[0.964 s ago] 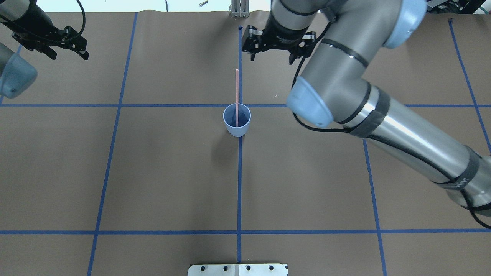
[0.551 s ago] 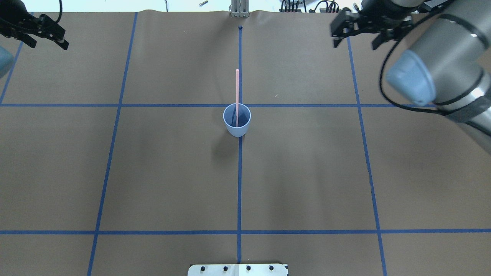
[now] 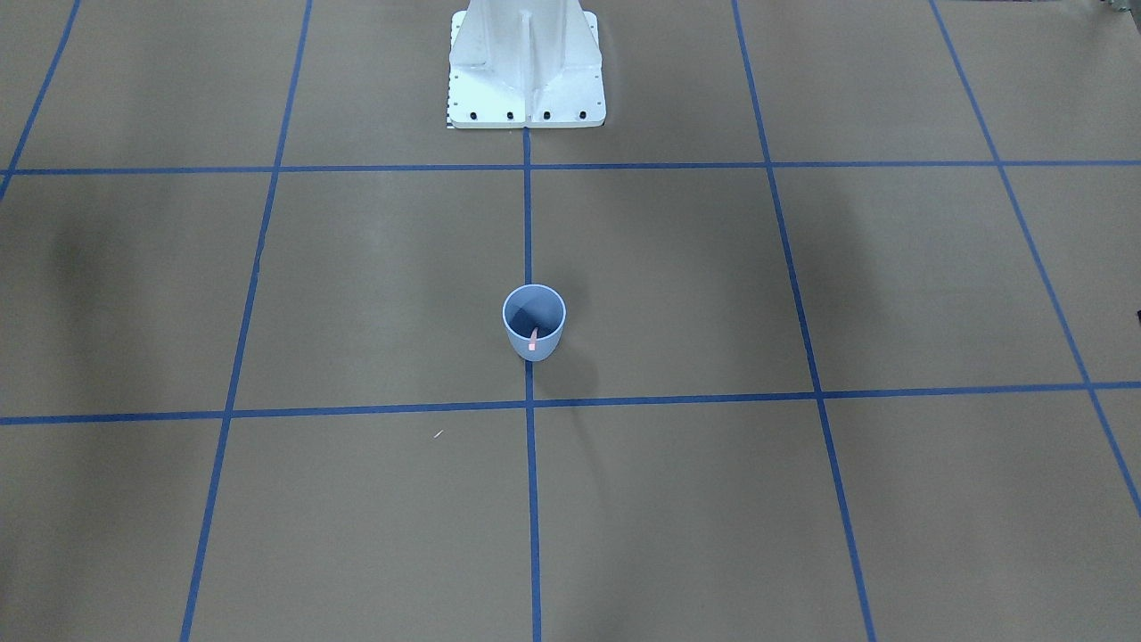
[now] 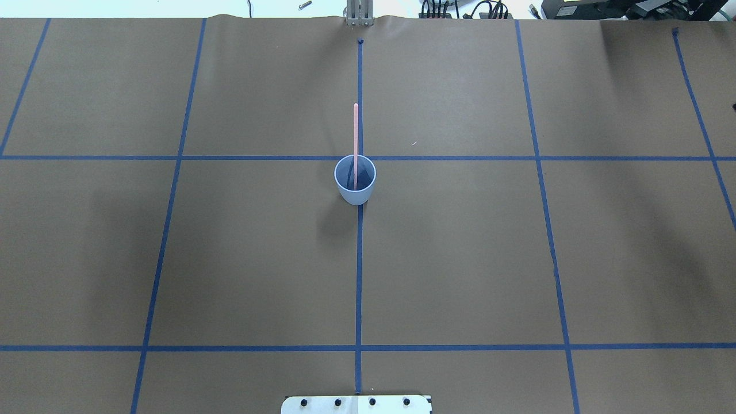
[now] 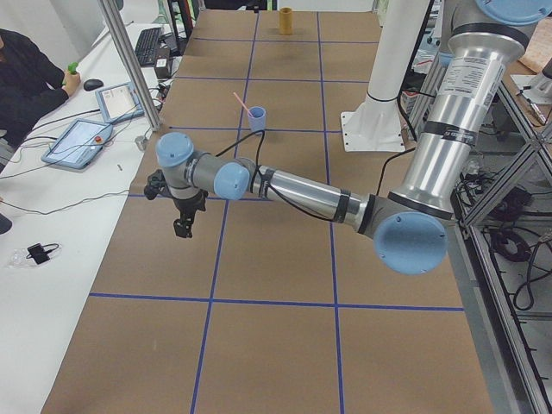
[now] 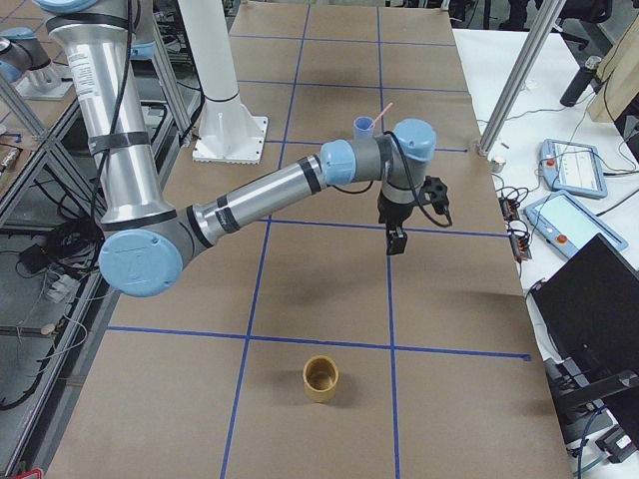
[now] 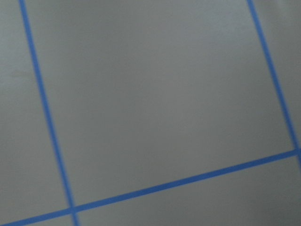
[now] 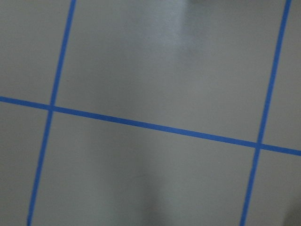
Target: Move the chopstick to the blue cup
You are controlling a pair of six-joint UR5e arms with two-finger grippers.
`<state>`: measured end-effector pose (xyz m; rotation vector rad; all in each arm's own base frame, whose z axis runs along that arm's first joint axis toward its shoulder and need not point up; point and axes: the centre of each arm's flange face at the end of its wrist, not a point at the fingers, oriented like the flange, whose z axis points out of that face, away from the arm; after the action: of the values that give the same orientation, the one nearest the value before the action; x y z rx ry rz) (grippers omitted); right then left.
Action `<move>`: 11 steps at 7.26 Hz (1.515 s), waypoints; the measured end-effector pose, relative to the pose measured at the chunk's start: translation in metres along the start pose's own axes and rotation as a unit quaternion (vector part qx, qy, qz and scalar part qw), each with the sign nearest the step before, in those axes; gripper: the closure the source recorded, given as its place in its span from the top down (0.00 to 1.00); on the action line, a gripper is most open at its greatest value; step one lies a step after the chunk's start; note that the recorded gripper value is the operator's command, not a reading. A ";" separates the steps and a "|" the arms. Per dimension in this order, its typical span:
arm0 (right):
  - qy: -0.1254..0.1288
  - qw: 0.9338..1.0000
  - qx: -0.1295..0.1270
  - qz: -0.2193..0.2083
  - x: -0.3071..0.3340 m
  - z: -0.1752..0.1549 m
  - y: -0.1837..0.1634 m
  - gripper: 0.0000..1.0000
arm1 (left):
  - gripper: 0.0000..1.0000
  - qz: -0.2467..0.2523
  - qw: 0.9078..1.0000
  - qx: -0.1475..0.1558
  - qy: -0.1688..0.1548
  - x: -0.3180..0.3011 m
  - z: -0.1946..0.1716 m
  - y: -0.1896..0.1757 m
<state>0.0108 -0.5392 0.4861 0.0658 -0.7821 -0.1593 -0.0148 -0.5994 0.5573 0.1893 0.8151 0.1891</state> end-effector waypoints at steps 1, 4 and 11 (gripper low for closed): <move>0.000 1.000 -0.001 0.013 0.041 0.000 0.021 1.00 | 0.98 0.010 1.000 0.002 -0.002 -0.036 -0.005 0.024; 0.019 0.998 -0.026 0.057 0.105 0.027 0.065 1.00 | 0.98 0.000 1.000 -0.003 -0.007 -0.091 -0.003 0.080; 0.026 0.993 -0.052 0.100 0.160 0.082 0.105 1.00 | 0.98 -0.063 0.997 -0.004 -0.053 -0.093 -0.010 0.079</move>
<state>0.0770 -0.4625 0.6683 -0.1070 -0.7229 -0.0077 -0.0915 -0.5442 0.6349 0.1381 0.7189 0.0632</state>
